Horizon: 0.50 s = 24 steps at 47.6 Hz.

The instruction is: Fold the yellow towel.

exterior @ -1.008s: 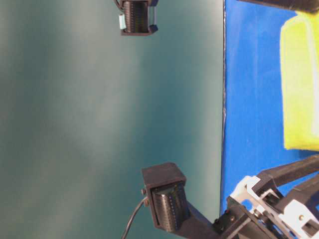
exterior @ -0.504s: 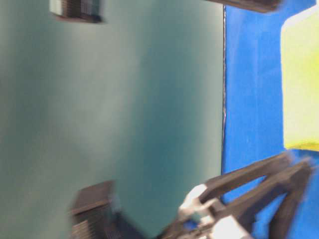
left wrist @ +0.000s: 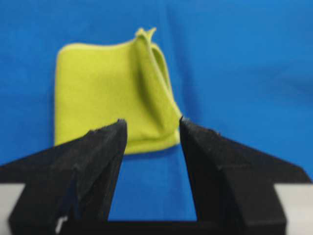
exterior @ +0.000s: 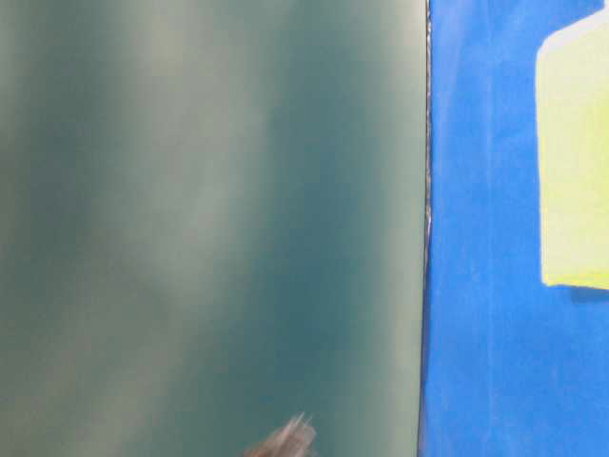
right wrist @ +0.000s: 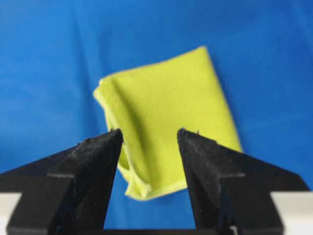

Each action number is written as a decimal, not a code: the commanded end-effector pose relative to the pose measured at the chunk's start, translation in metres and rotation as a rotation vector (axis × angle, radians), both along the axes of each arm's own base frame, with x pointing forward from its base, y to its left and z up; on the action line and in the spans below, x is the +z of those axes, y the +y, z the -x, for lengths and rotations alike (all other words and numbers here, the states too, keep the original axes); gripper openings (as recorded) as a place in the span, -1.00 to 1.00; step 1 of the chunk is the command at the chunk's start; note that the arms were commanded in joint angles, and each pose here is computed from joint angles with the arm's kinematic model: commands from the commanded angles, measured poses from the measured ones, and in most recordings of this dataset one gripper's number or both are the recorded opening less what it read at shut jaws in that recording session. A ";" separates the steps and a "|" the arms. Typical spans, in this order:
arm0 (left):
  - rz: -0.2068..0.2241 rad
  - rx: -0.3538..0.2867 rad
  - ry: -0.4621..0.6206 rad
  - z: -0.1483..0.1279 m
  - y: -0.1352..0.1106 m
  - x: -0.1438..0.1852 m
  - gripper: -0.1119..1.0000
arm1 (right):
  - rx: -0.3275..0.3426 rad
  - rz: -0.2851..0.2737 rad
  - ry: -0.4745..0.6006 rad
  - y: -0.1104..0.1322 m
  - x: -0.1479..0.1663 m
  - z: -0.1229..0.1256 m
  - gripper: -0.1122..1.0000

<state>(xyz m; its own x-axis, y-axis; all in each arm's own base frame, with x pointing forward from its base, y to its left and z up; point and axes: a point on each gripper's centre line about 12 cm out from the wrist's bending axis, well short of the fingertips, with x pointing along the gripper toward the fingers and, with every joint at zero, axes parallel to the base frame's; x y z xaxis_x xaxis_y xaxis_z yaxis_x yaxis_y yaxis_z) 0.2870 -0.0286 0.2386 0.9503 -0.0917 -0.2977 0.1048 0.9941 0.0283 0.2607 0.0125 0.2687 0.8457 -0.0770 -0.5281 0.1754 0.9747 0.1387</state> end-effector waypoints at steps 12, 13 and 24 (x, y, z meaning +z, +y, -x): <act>0.014 0.005 -0.145 0.066 0.008 0.016 0.00 | -0.002 0.058 -0.161 -0.012 0.022 0.048 0.19; 0.014 0.005 -0.154 0.070 0.008 0.016 0.00 | -0.003 0.060 -0.168 -0.013 0.021 0.051 0.19; 0.017 0.029 -0.189 0.107 0.016 0.003 0.00 | -0.021 0.071 -0.218 -0.022 0.004 0.080 0.19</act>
